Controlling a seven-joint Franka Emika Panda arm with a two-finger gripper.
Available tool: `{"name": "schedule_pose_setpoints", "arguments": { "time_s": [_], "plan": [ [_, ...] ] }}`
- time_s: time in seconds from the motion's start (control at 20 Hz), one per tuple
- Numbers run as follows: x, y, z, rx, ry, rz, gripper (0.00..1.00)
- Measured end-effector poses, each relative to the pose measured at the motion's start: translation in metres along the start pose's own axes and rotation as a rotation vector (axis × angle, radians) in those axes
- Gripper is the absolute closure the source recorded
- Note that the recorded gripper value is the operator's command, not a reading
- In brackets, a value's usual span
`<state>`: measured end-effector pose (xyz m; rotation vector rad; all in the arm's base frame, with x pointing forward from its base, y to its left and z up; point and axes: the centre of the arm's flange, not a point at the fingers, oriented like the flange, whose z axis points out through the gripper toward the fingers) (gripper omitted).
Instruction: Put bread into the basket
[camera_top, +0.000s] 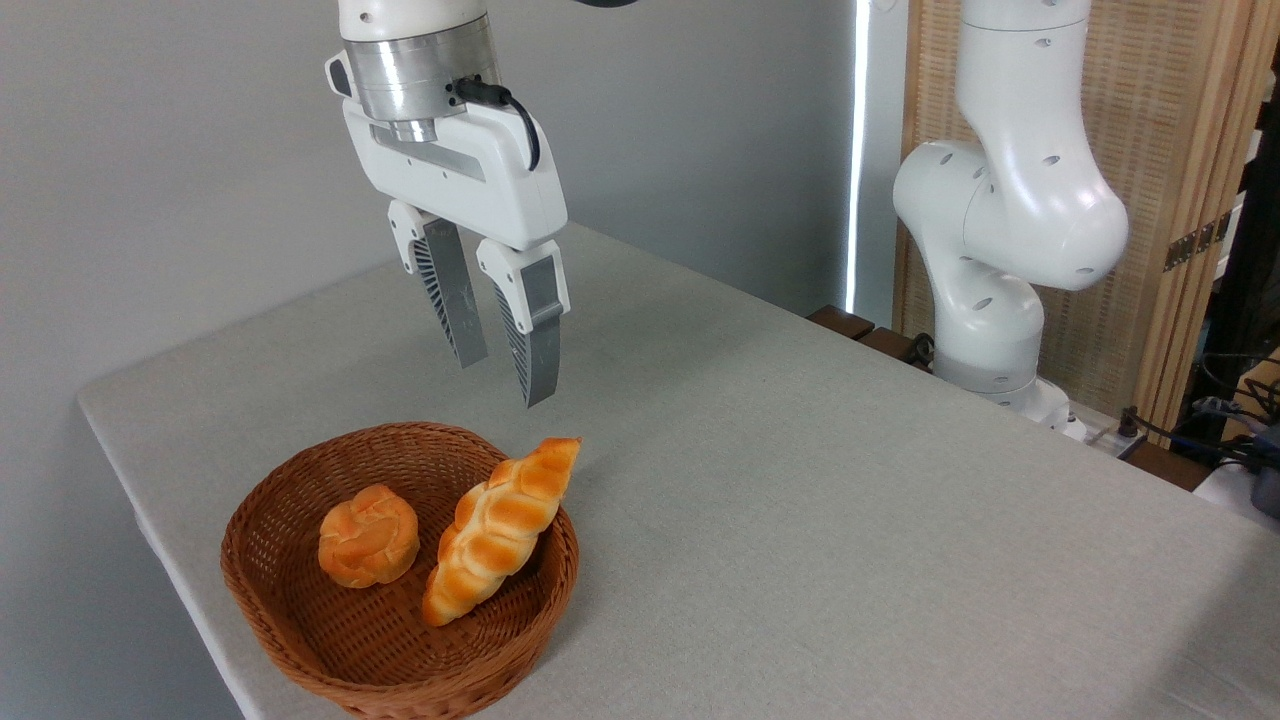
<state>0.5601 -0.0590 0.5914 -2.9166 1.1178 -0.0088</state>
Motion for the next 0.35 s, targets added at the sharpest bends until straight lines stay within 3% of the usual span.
{"name": "schedule_pose_setpoints", "arguments": {
  "time_s": [0.35],
  "plan": [
    [-0.0006,-0.0023,-0.0036,0.006,0.008,-0.004,0.00]
  ]
}}
